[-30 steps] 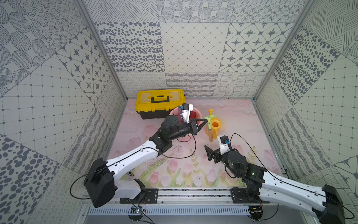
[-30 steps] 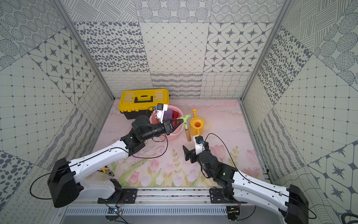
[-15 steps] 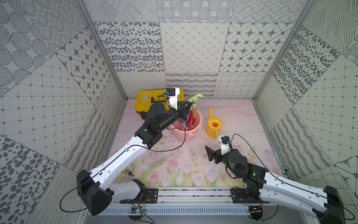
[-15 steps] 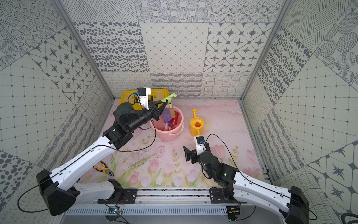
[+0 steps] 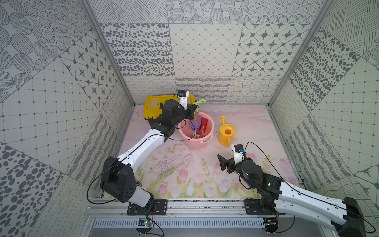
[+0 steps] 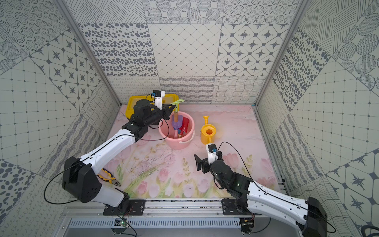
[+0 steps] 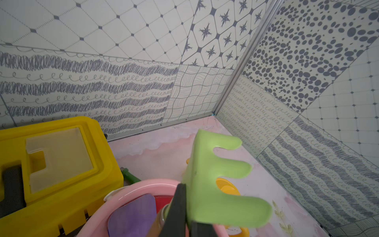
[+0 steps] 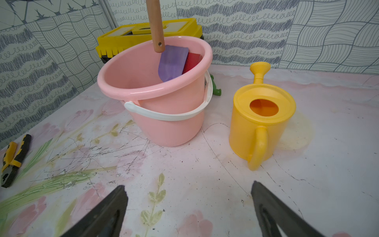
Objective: Organize the gardening tools
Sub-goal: Place the gardening tool in the container.
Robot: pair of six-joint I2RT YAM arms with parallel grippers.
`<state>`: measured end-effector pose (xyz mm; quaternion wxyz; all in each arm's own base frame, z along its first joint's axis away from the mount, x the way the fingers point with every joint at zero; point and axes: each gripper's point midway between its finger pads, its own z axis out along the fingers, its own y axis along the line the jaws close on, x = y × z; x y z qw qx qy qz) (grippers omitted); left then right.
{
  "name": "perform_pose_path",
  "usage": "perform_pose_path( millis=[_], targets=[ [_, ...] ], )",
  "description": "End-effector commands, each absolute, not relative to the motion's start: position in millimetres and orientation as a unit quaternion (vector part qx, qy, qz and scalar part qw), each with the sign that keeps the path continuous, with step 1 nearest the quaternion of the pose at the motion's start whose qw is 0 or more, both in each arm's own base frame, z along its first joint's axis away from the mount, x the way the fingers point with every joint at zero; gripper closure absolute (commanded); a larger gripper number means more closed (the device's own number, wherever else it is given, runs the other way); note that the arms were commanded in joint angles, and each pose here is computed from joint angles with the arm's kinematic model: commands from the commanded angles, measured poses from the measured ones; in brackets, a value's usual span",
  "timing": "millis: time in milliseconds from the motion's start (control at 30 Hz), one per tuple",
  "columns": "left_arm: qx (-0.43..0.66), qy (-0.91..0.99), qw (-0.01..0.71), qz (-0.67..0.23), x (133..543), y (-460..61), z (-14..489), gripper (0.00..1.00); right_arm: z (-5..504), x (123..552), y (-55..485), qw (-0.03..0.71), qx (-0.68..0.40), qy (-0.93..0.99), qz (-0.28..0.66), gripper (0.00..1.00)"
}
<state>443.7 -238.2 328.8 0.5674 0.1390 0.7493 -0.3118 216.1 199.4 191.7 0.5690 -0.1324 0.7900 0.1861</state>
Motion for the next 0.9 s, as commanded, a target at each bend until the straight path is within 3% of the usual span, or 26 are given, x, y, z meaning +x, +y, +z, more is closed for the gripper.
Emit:
perform_pose_path(
  millis=[0,333,400,500,600,733,867],
  targets=[
    [0.150,0.737,0.538,-0.381,454,-253,309,1.00,196,218,200,0.577,-0.124,0.785,0.188,0.03],
    [0.104,0.752,0.481,-0.440,445,-256,271,1.00,199,217,199,0.577,-0.124,0.784,0.190,0.03],
    [0.103,0.756,0.474,-0.440,441,-255,264,0.80,200,217,198,0.579,-0.124,0.783,0.191,0.03],
    [0.101,0.755,0.479,-0.436,436,-250,268,0.69,201,217,196,0.581,-0.121,0.782,0.189,0.03],
    [0.099,0.753,0.489,-0.429,430,-246,279,0.41,202,217,195,0.582,-0.121,0.782,0.189,0.03],
    [0.098,0.756,0.503,-0.408,423,-236,295,0.34,204,216,193,0.585,-0.118,0.780,0.189,0.03],
    [0.096,0.761,0.509,-0.392,417,-228,299,0.34,206,216,191,0.587,-0.115,0.778,0.192,0.03]
  ],
)
